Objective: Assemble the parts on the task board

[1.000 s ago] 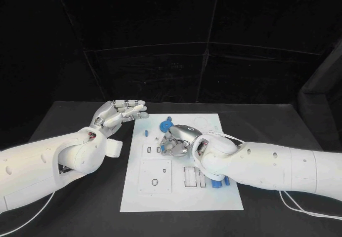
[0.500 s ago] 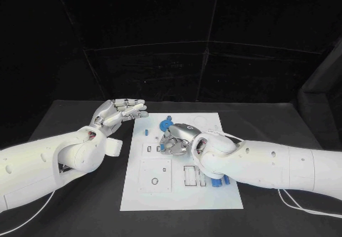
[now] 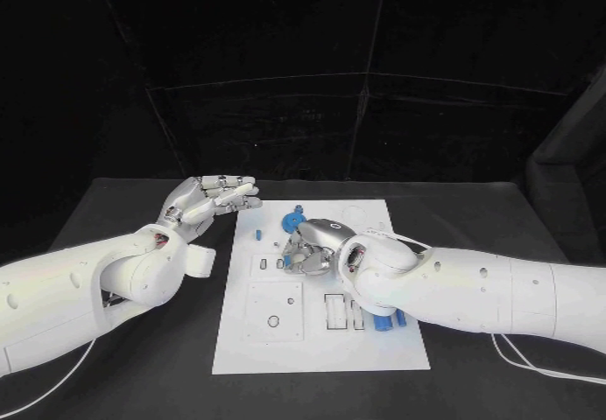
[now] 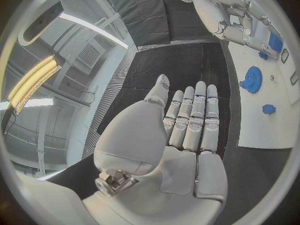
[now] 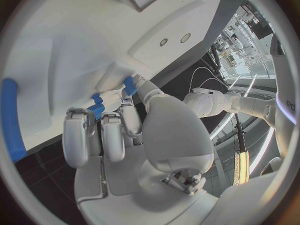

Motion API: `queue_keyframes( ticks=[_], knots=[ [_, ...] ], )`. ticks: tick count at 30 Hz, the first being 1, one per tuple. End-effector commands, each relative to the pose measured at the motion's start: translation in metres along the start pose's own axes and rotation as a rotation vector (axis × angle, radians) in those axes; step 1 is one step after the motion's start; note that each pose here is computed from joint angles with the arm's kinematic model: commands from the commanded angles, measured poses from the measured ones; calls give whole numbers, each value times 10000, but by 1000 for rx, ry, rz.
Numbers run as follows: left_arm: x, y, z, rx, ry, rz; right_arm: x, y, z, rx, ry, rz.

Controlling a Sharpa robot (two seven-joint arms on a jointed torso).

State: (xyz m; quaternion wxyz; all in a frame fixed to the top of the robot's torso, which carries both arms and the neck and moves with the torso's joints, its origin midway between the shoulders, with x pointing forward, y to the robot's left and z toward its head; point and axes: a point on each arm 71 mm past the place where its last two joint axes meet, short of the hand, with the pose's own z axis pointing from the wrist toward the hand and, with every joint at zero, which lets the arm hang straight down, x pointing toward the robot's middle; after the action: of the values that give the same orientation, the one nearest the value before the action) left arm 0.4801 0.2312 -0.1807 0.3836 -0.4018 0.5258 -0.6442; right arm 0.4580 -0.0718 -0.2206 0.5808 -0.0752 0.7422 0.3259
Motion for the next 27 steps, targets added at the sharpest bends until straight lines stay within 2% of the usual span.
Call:
queue_keyframes(
  ticks=[1,27],
  knots=[
    [11,-21,4,15,9,-7,56,-42,-10,30,47,-26],
    [9,-17,0,6,15,-12,42,-40,-2,49,19,-29]
  ],
)
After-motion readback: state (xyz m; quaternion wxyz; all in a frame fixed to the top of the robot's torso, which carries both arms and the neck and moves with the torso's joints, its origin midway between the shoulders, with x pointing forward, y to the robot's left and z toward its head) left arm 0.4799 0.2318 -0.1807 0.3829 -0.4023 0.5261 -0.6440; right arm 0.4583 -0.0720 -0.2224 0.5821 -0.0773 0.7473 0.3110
